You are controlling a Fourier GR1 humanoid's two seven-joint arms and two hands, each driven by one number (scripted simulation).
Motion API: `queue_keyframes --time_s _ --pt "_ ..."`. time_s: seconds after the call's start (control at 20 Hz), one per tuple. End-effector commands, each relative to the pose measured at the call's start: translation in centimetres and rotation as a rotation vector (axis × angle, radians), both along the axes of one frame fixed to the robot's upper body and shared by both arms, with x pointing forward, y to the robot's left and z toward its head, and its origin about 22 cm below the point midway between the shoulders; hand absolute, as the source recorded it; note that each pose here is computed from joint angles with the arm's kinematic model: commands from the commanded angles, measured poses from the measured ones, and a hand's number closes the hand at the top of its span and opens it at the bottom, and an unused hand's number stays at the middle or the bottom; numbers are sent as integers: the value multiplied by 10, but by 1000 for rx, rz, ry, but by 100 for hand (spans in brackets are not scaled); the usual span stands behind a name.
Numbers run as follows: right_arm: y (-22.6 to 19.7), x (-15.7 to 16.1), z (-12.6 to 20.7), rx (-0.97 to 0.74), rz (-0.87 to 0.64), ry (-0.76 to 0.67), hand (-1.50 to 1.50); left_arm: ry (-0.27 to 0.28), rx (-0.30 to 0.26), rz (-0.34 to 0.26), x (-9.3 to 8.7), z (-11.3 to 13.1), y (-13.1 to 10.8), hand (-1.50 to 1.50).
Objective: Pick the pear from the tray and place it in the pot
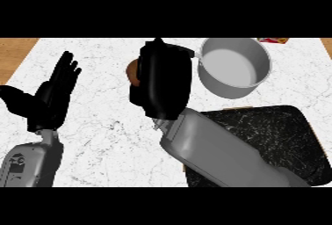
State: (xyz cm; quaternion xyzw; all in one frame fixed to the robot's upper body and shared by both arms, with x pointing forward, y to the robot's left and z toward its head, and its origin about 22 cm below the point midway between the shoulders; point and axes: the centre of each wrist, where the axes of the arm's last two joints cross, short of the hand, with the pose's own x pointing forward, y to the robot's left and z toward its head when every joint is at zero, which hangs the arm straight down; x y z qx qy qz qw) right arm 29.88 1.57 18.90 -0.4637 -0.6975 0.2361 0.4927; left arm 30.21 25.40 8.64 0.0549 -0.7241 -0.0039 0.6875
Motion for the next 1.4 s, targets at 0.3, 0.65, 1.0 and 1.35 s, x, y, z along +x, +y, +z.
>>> queue_keyframes --time_s 0.3,0.65,1.0,1.35 --pt "13 35 26 203 -181 3 150 -12 12 39 -9 -8 11 0" --pt "-19 69 -6 362 -184 -33 150 -10 1 57 -6 5 19 0" --pt "-49 122 -43 -113 -415 34 150 -9 -6 53 -15 -14 23 0" --pt "-86 136 -95 -106 -402 71 150 -10 -22 56 -16 -3 13 0"
